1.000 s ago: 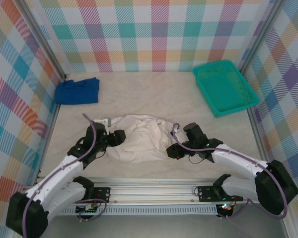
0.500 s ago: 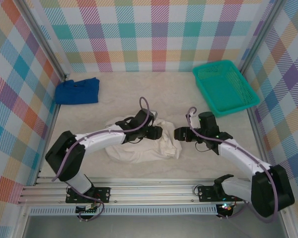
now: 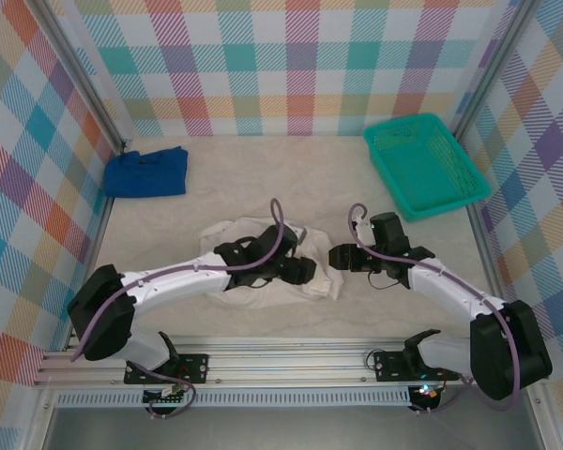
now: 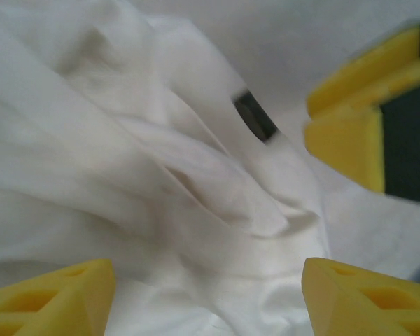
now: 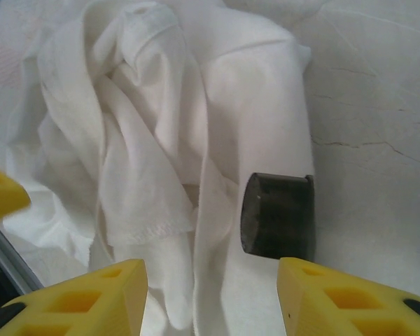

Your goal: Fold the inside-out t-shirt

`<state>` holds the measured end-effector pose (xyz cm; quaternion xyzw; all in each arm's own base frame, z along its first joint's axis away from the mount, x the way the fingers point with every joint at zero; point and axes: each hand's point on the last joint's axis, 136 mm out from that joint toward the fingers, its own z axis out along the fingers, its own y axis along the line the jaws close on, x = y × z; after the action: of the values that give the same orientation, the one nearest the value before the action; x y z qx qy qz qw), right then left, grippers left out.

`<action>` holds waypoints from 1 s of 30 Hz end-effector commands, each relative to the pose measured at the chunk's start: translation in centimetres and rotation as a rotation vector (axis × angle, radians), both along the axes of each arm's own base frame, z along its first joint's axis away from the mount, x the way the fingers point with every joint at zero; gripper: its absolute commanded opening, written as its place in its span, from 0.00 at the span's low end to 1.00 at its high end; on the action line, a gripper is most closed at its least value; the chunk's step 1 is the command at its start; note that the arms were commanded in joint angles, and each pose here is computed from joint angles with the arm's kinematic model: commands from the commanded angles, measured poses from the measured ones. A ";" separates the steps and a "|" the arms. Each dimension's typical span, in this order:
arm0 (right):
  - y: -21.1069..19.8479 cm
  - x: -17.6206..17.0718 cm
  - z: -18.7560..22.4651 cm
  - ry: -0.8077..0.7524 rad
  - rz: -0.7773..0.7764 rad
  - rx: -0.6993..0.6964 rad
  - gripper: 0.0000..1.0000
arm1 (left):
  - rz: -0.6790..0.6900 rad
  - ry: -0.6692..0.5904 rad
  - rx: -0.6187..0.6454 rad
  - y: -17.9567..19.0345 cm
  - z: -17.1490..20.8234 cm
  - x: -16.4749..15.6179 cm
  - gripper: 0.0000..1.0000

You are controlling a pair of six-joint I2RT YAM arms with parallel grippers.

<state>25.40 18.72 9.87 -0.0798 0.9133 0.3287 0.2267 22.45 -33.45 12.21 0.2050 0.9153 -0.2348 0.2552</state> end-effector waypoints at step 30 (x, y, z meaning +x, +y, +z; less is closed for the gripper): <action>14.0 -1.7 6.0 -0.356 0.222 0.169 0.68 | 0.340 -0.281 -0.444 8.5 22.0 11.8 0.00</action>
<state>21.42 29.38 12.95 -0.2374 0.8423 0.3839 0.2947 34.09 -25.29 32.48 0.0223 0.8269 -0.3470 0.4421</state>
